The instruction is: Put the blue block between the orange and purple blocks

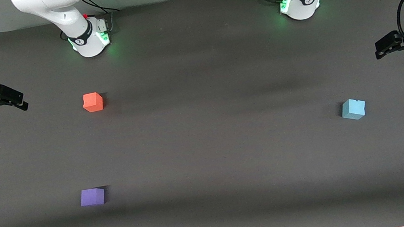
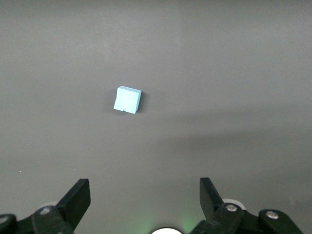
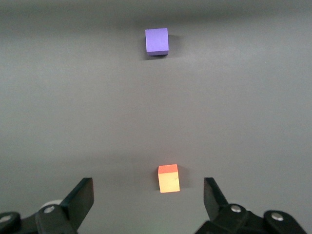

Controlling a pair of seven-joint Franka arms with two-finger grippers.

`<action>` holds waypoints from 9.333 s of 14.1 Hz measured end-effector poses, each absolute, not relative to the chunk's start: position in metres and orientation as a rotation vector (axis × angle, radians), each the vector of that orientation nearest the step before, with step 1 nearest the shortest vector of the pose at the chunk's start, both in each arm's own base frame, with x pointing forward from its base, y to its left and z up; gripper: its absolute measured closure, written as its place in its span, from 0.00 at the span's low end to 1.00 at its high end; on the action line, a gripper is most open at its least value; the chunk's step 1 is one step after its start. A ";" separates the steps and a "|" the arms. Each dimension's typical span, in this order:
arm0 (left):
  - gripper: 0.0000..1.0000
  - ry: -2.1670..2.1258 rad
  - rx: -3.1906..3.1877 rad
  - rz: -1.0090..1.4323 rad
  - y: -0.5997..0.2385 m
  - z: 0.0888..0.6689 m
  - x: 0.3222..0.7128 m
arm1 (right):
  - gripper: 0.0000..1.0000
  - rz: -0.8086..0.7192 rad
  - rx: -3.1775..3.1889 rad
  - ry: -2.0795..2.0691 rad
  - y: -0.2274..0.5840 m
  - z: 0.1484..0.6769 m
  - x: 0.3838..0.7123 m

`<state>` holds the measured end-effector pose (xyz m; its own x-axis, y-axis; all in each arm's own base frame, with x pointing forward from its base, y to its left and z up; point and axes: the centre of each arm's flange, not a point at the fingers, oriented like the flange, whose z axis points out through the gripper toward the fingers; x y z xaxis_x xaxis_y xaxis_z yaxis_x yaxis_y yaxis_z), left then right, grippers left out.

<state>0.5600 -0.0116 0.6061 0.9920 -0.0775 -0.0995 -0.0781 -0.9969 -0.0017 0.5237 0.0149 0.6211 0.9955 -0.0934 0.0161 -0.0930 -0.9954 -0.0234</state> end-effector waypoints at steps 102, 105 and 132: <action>0.00 -0.038 -3.170 0.213 -0.262 0.433 0.621 | 0.00 0.047 -2.973 -0.065 0.294 0.513 0.531; 0.00 0.005 -3.199 0.267 -0.129 0.461 0.645 | 0.00 0.038 -3.006 0.021 0.343 0.475 0.524; 0.00 0.100 -3.108 0.136 -0.006 0.591 0.562 | 0.41 -0.010 -3.133 0.198 0.477 0.203 0.436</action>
